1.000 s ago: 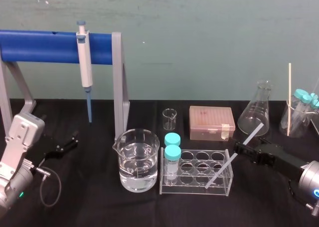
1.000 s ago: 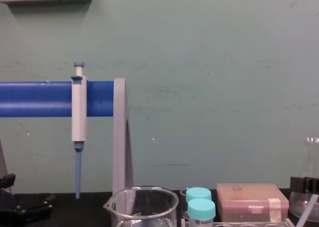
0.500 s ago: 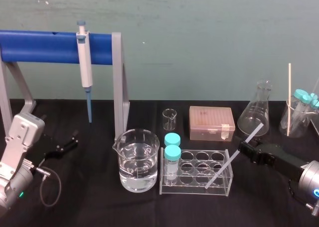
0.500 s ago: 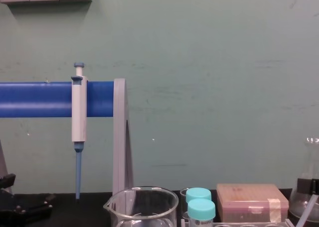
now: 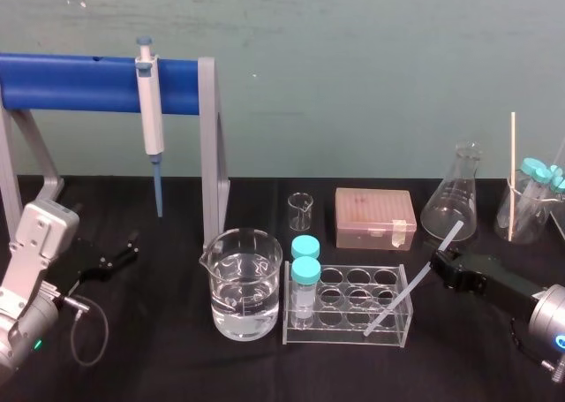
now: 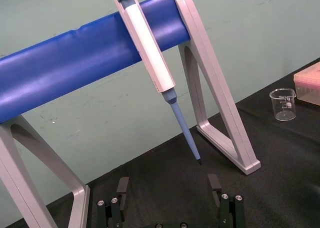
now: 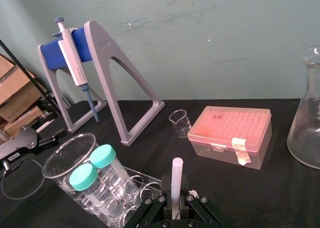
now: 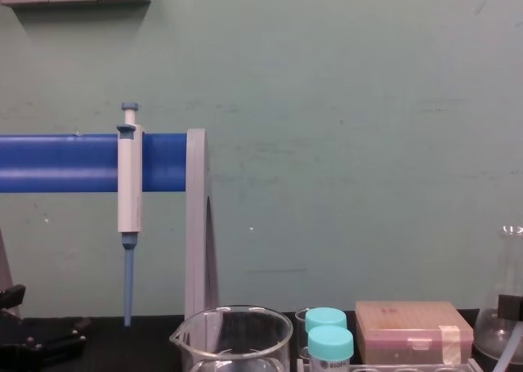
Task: Pick up the stirring rod with one hand, then place it down.
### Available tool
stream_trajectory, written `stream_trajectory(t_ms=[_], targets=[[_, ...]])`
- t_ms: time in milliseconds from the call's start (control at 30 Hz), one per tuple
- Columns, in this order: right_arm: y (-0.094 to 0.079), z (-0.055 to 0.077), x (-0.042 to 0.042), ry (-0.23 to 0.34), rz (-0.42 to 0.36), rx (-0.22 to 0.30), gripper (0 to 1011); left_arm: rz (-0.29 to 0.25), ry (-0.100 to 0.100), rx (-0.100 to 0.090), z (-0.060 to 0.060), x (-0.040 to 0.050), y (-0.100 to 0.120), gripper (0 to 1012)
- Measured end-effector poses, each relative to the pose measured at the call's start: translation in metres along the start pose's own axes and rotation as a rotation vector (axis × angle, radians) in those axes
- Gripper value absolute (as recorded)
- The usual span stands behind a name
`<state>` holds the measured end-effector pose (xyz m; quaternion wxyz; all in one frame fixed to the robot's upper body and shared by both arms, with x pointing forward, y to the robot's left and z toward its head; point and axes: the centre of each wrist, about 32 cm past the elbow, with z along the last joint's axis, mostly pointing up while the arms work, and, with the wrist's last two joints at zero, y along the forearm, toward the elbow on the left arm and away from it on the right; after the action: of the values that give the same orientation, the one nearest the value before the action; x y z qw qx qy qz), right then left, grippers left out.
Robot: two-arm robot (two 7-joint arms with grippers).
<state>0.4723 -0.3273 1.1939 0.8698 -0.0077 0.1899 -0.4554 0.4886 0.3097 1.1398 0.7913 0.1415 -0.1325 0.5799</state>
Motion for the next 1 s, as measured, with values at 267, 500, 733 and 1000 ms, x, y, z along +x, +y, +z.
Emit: stream_trajectory(t_ms=[267,500,733,1000], targets=[[0.0,0.0,0.0,-0.001,0.0,0.002,72,0.0,0.0,0.0,0.0,0.0,0.0,1000],[0.0,-0.002,-0.0009,-0.015,0.021,0.041,72,0.0,0.0,0.0,0.0,0.0,0.0,1000],[0.001,0.003,-0.0031,-0.076,0.056,0.033,72,0.0,0.0,0.0,0.0,0.0,0.0,1000],[0.001,0.017,-0.009,-0.244,0.101,-0.022,72,0.0,0.0,0.0,0.0,0.0,0.0,1000]])
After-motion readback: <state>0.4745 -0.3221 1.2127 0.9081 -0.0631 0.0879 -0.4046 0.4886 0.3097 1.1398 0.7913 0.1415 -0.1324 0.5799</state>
